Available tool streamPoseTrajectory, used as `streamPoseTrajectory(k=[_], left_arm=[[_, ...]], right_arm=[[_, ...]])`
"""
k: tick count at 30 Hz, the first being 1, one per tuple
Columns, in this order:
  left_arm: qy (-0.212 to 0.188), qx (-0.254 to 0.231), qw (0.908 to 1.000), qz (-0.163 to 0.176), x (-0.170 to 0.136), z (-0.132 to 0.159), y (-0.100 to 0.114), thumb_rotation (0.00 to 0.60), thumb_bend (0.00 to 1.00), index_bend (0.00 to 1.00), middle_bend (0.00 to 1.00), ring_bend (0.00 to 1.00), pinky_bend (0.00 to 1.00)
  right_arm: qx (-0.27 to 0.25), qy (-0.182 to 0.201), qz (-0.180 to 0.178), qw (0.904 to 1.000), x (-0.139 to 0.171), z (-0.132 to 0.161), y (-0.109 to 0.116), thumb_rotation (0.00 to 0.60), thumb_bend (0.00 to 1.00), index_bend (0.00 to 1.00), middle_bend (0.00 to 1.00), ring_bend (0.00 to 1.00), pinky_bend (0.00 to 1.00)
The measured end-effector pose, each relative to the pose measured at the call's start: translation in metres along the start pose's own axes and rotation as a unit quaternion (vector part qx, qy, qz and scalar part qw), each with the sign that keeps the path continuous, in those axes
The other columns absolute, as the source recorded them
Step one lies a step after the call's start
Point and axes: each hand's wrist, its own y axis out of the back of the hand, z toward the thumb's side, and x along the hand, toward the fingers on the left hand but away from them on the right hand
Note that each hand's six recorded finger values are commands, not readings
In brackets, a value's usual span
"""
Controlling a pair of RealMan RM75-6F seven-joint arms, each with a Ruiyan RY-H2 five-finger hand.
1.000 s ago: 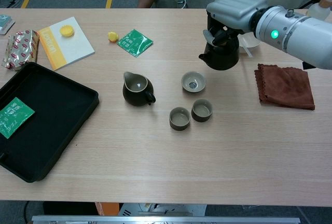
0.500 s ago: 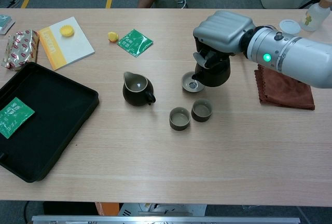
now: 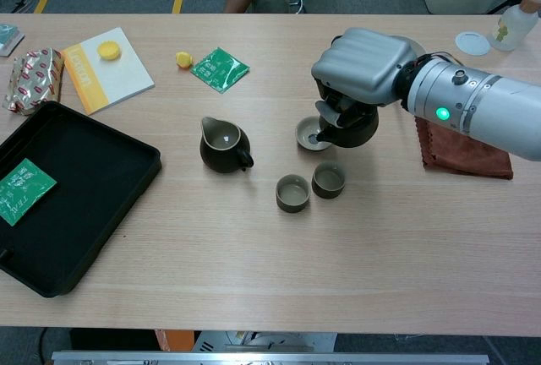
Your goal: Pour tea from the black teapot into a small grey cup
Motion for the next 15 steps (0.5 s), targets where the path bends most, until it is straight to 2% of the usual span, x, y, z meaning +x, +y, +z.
streamPoseTrajectory(k=[15], left_arm=[[0.003, -0.002, 1.0000, -0.001, -0.002, -0.001, -0.002, 0.600, 0.27, 0.19, 0.22, 0.19, 0.19]], right_arm=[[0.053, 0.015, 0.007, 0.9984, 0.010, 0.007, -0.011, 0.360, 0.61, 0.90, 0.83, 0.81, 0.29]])
